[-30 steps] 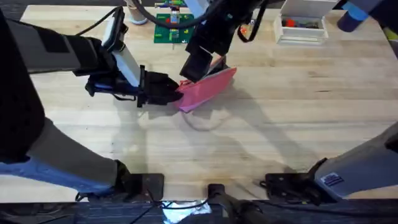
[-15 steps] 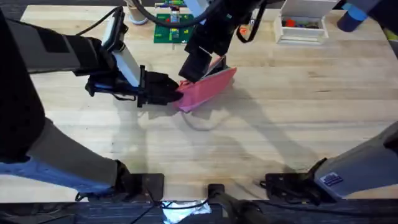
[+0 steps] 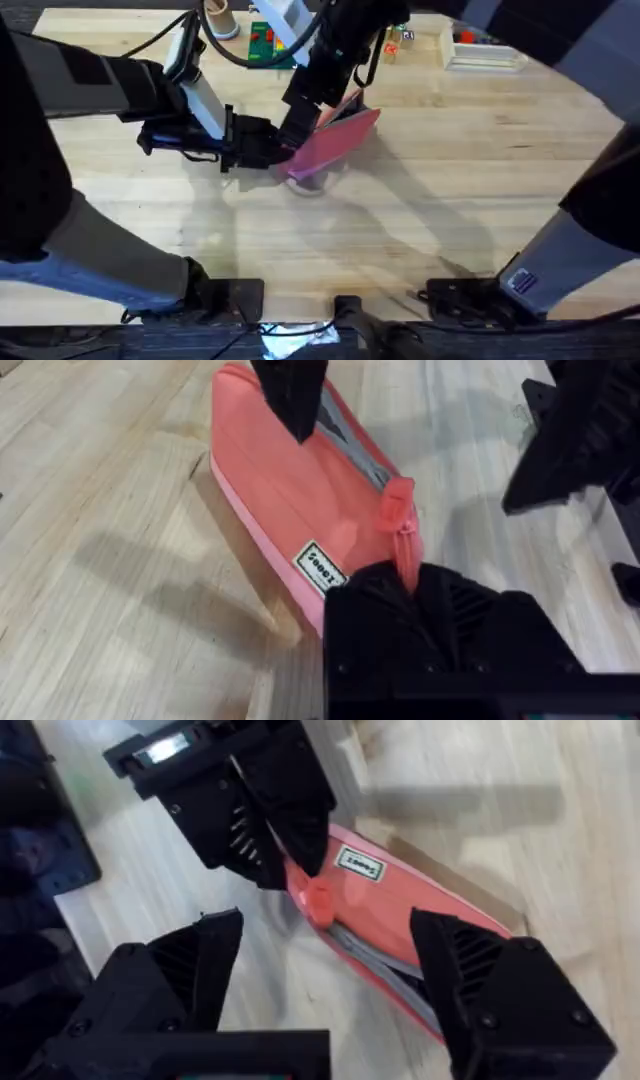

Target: Unzip the bag, pick up the pens from the table one at a time and place them inside, then zip the bag closed.

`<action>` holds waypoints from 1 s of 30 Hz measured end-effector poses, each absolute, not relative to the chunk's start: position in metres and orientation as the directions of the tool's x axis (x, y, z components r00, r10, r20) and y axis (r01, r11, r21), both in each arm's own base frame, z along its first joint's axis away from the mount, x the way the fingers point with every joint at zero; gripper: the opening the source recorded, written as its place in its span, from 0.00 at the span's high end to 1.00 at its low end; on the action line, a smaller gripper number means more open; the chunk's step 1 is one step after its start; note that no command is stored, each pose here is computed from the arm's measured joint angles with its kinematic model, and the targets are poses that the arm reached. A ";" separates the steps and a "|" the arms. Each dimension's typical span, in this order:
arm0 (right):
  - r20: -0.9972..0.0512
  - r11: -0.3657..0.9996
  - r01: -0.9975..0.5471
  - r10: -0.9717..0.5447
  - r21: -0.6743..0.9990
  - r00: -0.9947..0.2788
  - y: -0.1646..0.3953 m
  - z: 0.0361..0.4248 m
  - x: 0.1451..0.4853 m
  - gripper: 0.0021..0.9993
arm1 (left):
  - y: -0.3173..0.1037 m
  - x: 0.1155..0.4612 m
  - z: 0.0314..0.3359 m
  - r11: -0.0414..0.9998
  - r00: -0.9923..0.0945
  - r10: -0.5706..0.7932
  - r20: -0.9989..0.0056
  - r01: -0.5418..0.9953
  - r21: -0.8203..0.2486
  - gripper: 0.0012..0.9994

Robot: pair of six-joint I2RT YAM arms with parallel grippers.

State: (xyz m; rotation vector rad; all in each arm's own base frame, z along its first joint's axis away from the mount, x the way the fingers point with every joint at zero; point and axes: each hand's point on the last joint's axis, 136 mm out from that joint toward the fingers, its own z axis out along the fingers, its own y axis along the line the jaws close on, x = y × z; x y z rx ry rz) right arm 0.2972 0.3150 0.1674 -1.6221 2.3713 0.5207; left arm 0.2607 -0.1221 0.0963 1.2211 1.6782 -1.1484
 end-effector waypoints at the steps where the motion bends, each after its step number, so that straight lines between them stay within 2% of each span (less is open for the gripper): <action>1: -0.375 0.325 -0.930 -0.851 0.172 -0.367 0.316 0.166 0.296 0.00 | -0.122 0.261 0.096 0.142 -0.263 0.289 -0.921 0.963 -0.230 0.96; 13: -0.305 0.361 -0.896 -0.850 0.257 -0.430 0.323 0.130 0.296 0.01 | -0.122 0.261 0.096 0.142 -0.263 0.289 -0.921 0.963 -0.230 0.96; 16: -0.301 0.366 -0.892 -0.848 0.264 -0.437 0.323 0.128 0.296 0.05 | -0.122 0.261 0.096 0.142 -0.263 0.289 -0.921 0.963 -0.230 0.96; 18: -0.303 0.368 -0.892 -0.846 0.264 -0.439 0.324 0.129 0.296 0.10 | -0.122 0.261 0.096 0.142 -0.263 0.289 -0.921 0.963 -0.230 0.96; 30: -0.342 0.358 -0.887 -0.827 0.293 -0.447 0.334 0.133 0.297 0.58 | -0.122 0.261 0.096 0.142 -0.263 0.289 -0.921 0.963 -0.230 0.96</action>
